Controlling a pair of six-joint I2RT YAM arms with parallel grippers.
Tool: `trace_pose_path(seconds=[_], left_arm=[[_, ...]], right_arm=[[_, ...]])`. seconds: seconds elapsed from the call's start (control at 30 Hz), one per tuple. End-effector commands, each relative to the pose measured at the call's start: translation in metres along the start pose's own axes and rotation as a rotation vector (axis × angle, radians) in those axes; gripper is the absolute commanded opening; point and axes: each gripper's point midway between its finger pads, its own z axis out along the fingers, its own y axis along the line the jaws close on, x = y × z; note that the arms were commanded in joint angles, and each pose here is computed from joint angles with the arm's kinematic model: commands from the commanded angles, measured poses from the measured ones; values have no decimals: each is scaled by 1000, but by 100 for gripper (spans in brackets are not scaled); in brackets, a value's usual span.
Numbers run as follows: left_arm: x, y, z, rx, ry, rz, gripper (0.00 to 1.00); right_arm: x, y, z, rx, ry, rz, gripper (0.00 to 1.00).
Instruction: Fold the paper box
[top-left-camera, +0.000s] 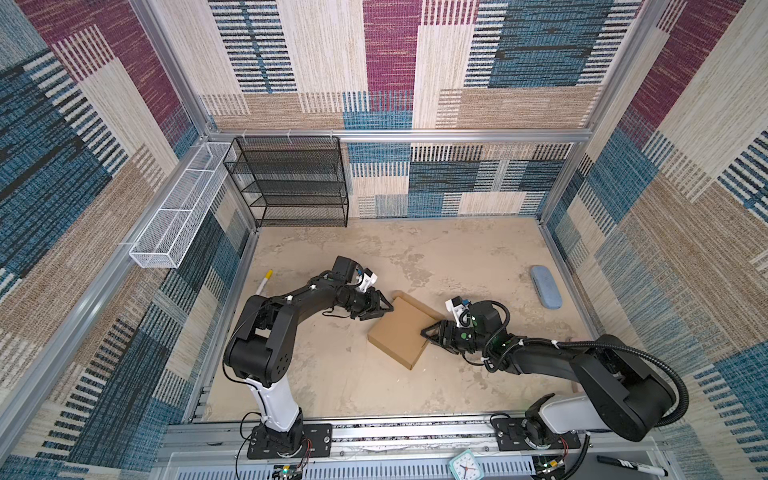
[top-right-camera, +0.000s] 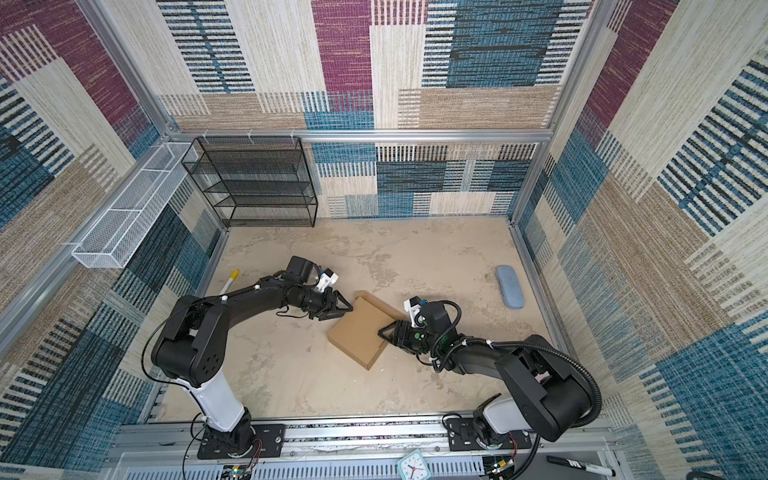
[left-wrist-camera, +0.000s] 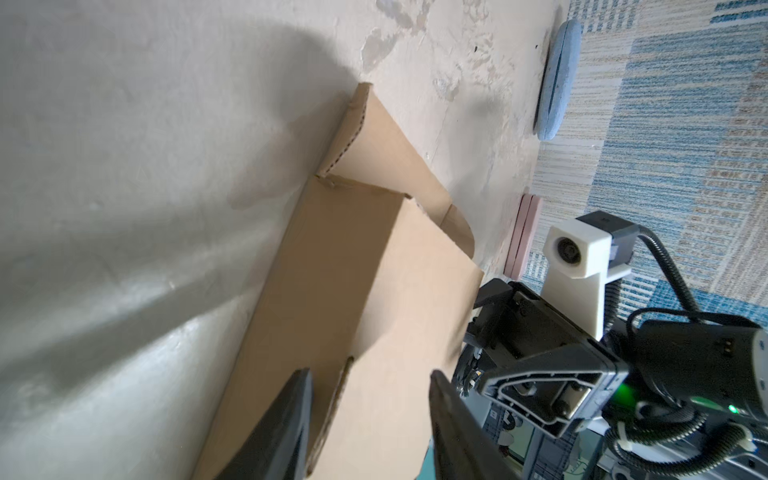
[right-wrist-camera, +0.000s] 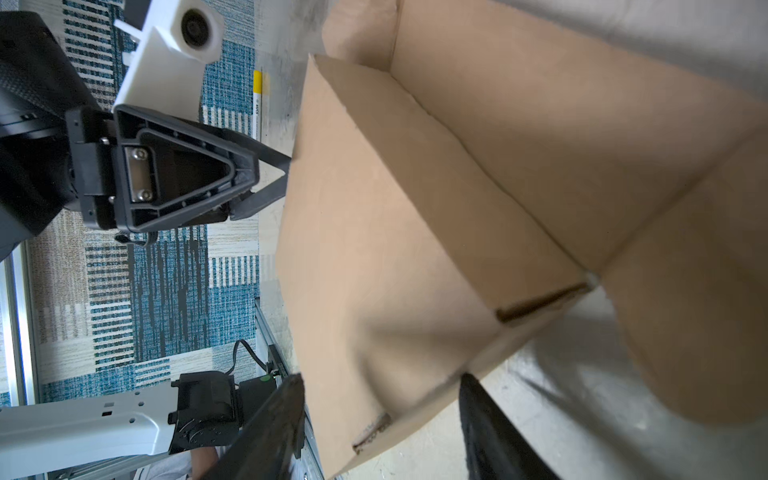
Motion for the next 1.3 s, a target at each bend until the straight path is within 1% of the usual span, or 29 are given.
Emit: trace_pose_path(seconds=[0.0,0.2,0.37,0.5,0.63,0.7,0.83,0.93,1.07,1.1,1.17,1.2,1.27], left_arm=[[3,-22,0,85,0,22,48],[4,-42,-9,179,-70,67,48],[11,-59,-20,262,-153,136,48],[17,-75,-31,301,-223,220,48],[27,-90,-43,309,-299,338,48],[32,-93,-48,301,-351,391,48],[45,-91,-57,275,-451,498,48],[56,-89,-66,263,-526,572,48],[71,-88,-68,257,-555,659,48],[70,-83,-68,229,-579,663,48],[76,-77,-62,209,-573,684,48],[76,-81,-65,223,-602,714,48],[80,-79,-64,212,-615,738,48]], right_arm=[[-12,28,1,-92,-37,-76,61],[-18,37,-4,-108,-85,-157,61],[-26,46,-13,-112,-154,-235,61],[-33,65,-22,-117,-232,-354,61],[-34,84,-29,-129,-291,-478,61],[-32,92,-32,-141,-313,-520,60],[-28,105,-40,-155,-363,-607,60],[-27,109,-48,-169,-408,-639,60],[-23,119,-58,-208,-450,-703,60],[-22,122,-60,-216,-460,-724,60],[-18,128,-65,-234,-481,-772,60],[-15,130,-67,-241,-494,-797,60],[-10,131,-71,-249,-515,-841,60]])
